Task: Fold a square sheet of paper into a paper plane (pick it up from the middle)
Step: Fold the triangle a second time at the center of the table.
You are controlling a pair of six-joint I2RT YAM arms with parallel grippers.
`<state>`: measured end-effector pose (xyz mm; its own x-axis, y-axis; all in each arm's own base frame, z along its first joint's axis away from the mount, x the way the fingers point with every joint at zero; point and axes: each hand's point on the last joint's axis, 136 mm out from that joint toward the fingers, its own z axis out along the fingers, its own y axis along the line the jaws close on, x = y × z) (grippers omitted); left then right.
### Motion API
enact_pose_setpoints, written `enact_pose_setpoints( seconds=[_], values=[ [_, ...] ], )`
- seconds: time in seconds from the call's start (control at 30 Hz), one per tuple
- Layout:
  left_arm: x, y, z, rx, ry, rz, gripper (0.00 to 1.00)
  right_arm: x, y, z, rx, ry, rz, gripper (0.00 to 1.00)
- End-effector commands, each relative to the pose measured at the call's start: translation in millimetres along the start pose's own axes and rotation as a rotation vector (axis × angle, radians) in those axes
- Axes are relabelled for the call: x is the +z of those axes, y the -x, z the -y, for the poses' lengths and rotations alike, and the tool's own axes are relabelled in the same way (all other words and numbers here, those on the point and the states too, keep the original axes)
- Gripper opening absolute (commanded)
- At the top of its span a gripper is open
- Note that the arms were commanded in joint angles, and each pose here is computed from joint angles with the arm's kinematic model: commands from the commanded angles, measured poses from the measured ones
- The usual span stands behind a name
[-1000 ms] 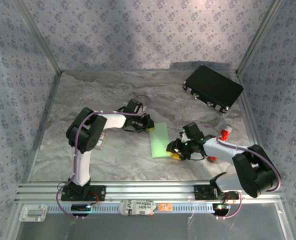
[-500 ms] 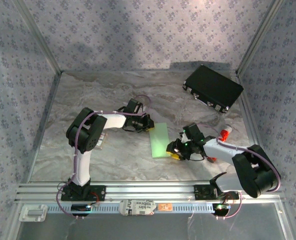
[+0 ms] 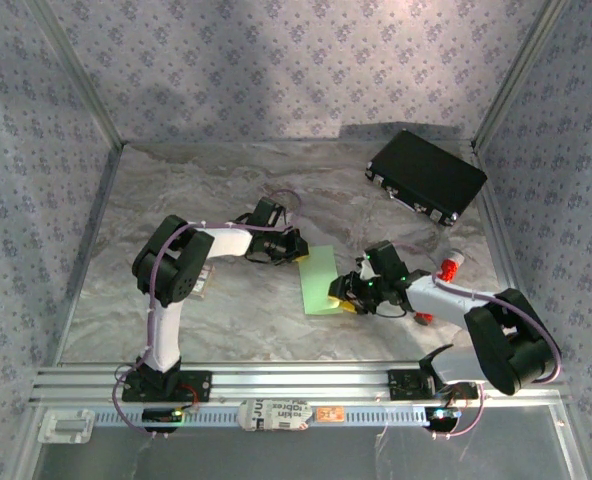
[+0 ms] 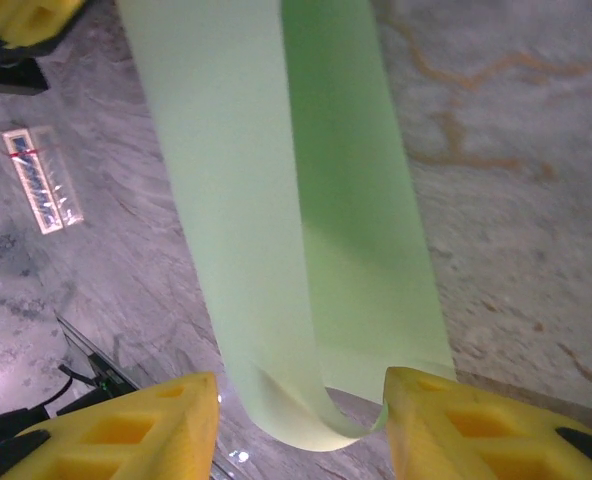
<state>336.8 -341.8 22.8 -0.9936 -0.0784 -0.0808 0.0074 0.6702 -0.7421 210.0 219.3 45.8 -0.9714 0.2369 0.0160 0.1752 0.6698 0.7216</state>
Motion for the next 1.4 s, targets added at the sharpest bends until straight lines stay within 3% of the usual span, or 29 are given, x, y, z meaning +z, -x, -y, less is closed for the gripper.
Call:
enact_pose_setpoints(
  seconds=[0.0, 0.47, 0.97, 1.07, 1.23, 1.37],
  values=[
    [7.3, -17.1, -20.4, -0.040, 0.054, -0.051, 0.06, -1.9, 12.9, -16.1, -0.081, 0.046, 0.022, 0.49],
    [5.9, -15.7, -14.9, -0.038, 0.032, -0.046, 0.07, 1.0, 27.5, -25.0, -0.184, 0.145, -0.016, 0.46],
    [-0.1, -9.7, 0.7, -0.022, -0.011, -0.023, 0.08, 12.3, 27.6, -1.0, -0.143, 0.129, -0.059, 0.25],
    [-4.0, -6.6, 11.9, -0.007, -0.036, -0.015, 0.13, 14.1, 28.0, 3.2, -0.135, 0.118, -0.055, 0.19],
    [-28.3, 2.0, 38.6, 0.050, -0.066, 0.057, 0.40, 14.9, 33.8, 7.5, -0.099, 0.092, -0.019, 0.09],
    [-52.2, 3.2, 55.8, 0.100, -0.055, 0.111, 0.49, 17.0, 42.8, 8.7, -0.037, 0.085, 0.057, 0.05]
  ],
)
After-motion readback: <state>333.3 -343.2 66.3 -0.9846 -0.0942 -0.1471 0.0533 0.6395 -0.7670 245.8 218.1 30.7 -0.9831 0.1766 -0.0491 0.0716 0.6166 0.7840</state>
